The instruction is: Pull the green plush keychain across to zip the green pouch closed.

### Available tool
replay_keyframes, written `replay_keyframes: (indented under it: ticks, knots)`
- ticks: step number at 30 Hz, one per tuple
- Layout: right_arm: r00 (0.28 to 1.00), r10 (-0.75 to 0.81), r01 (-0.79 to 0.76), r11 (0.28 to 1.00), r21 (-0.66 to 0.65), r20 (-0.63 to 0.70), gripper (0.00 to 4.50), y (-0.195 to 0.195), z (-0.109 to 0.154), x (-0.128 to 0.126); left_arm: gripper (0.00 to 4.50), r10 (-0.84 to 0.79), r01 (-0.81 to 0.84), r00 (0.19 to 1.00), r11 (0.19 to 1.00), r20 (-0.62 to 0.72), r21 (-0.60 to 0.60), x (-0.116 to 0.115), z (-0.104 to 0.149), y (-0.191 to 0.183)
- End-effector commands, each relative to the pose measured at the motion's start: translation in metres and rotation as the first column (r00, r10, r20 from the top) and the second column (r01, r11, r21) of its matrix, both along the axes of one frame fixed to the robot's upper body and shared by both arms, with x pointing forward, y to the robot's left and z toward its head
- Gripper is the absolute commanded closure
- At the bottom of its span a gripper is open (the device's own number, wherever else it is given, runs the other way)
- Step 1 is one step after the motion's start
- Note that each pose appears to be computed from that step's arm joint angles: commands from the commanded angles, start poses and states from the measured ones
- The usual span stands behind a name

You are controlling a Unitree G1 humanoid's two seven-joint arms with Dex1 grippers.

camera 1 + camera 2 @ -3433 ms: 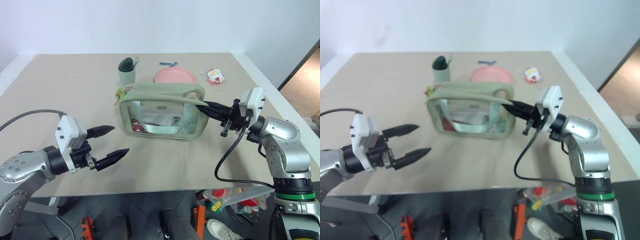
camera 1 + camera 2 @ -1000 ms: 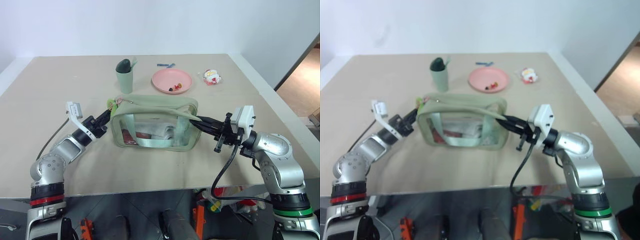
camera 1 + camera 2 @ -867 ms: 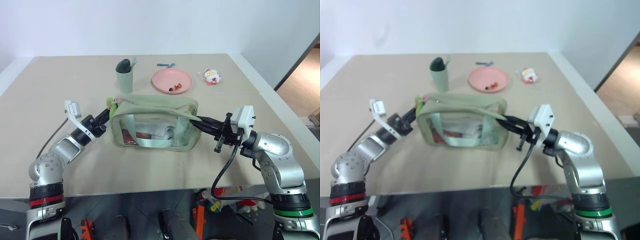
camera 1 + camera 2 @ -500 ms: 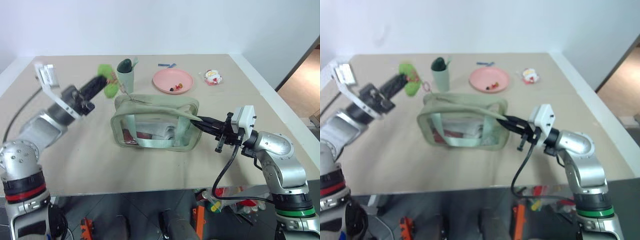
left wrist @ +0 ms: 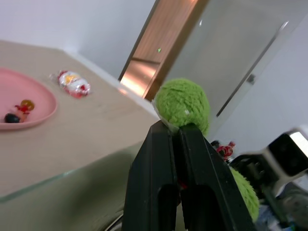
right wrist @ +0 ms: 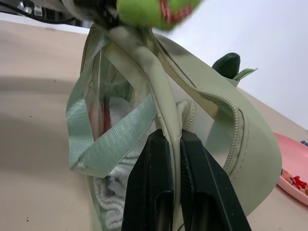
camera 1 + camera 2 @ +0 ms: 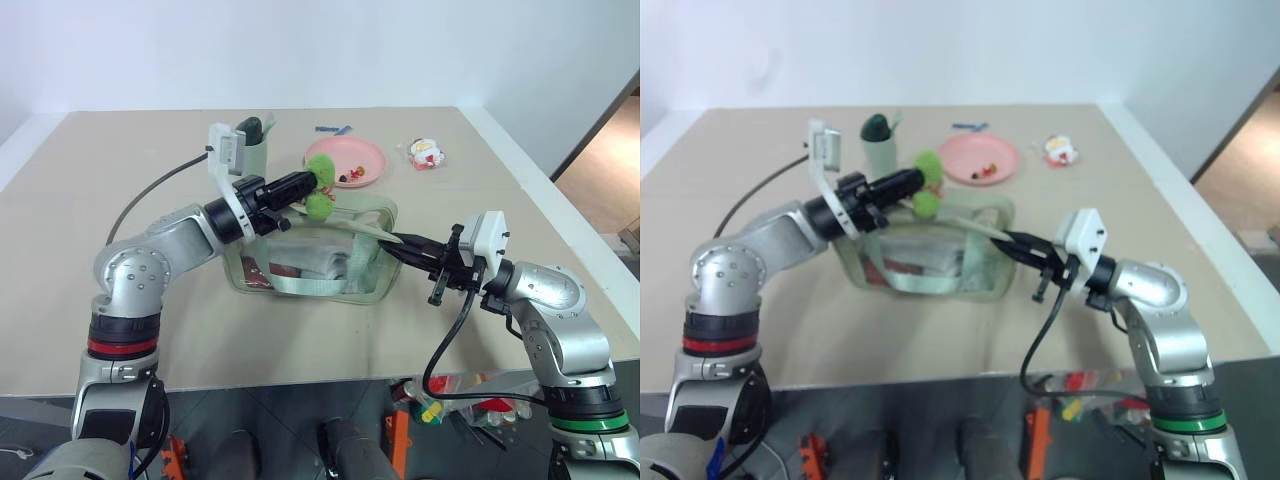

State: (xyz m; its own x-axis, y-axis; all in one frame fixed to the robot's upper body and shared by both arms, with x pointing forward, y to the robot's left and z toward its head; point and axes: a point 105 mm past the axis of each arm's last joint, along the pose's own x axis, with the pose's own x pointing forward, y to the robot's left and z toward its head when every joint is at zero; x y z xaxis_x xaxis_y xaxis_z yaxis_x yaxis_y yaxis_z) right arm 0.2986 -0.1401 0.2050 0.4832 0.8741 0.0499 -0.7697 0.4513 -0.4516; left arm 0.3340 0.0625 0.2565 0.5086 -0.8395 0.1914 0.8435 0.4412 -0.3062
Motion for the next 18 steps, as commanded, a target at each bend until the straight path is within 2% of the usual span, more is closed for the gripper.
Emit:
replay_keyframes:
  ticks: [1, 6, 7, 12, 18]
  knots:
    - [0.999, 0.013, -0.013, 1.0, -0.002, 0.053, 4.5, 0.004, 0.009, -0.005, 3.8, -0.032, 0.029, 0.997, 0.998, 0.064, 0.059, -0.005, 0.002, -0.002]
    - [0.998, 0.01, -0.01, 1.0, -0.005, 0.055, 4.5, 0.004, 0.009, -0.004, 2.11, -0.112, 0.092, 0.987, 0.98, 0.112, 0.174, -0.022, 0.007, 0.005]
    - [0.998, 0.011, -0.011, 1.0, -0.005, 0.056, 4.5, 0.004, 0.009, -0.004, 1.87, -0.118, 0.089, 0.985, 0.974, 0.128, 0.208, -0.025, 0.009, 0.007]
    - [0.998, 0.02, -0.02, 1.0, -0.005, 0.057, 4.5, 0.006, 0.009, -0.002, 0.07, -0.107, 0.033, 0.975, 0.935, 0.192, 0.352, -0.032, 0.021, 0.029]
    - [0.998, 0.033, -0.032, 0.999, -0.008, 0.054, 4.5, 0.007, 0.009, 0.001, 0.01, -0.071, -0.087, 0.955, 0.86, 0.287, 0.503, -0.037, 0.026, 0.056]
